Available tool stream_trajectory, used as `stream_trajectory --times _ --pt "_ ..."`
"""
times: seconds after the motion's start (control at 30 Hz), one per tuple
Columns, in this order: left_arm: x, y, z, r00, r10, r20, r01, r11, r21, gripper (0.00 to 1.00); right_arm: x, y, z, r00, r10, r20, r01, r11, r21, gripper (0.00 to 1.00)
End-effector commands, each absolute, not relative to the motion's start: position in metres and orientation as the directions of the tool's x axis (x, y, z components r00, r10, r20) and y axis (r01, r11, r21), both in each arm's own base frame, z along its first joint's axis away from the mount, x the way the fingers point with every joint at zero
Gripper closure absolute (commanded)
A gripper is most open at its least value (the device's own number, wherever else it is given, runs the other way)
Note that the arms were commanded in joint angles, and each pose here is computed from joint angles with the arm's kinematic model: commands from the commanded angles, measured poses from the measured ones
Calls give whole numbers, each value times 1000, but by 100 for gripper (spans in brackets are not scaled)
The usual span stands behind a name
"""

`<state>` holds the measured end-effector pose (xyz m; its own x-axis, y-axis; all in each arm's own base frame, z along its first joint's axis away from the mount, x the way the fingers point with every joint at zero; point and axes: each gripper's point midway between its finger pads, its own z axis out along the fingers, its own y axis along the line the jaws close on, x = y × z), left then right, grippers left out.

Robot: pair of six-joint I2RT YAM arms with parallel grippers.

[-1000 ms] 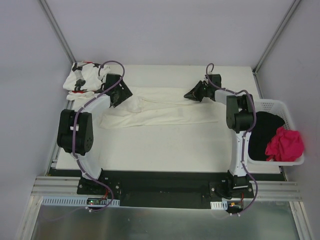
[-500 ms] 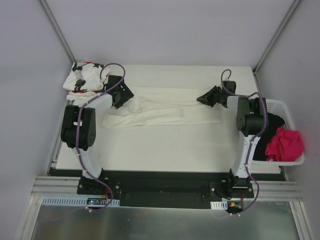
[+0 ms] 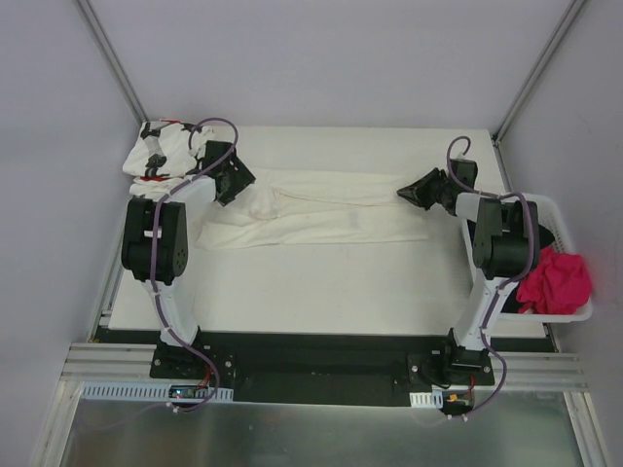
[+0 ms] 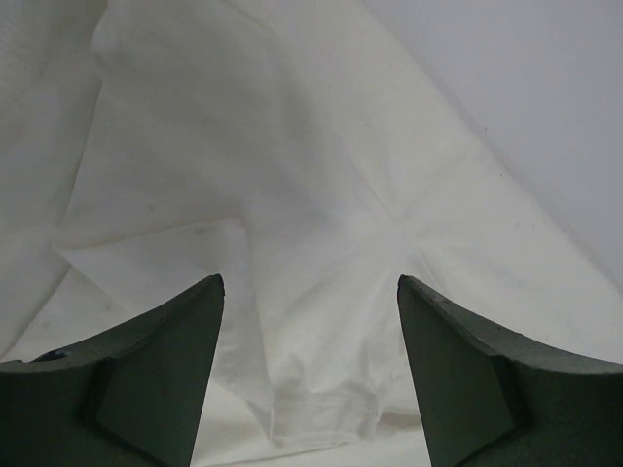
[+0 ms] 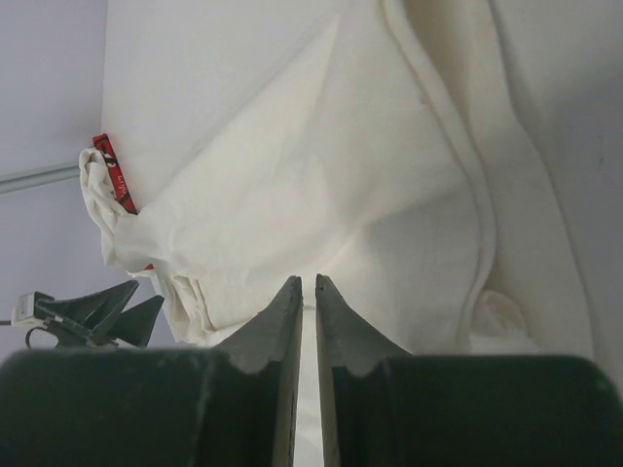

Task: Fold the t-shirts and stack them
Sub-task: Rotate the tshirt 90 degrees

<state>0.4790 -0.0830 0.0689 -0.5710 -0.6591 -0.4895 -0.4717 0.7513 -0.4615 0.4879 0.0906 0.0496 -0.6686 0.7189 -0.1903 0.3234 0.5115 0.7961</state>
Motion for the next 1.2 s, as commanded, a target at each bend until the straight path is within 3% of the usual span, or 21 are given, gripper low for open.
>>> stream_trajectory --times 0.0,0.63,1.17 --pt "502 -79 61 -551 -690 -470 -489 723 -488 29 493 96 123 -637 711 -299 168 506 846 87" --pt "570 -61 32 -508 -766 -393 -529 638 -560 30 472 91 253 -527 724 -445 -44 500 865 85" --pt "667 -117 43 -604 -715 -351 -309 617 -724 30 451 96 247 -557 690 -462 -38 535 844 84"
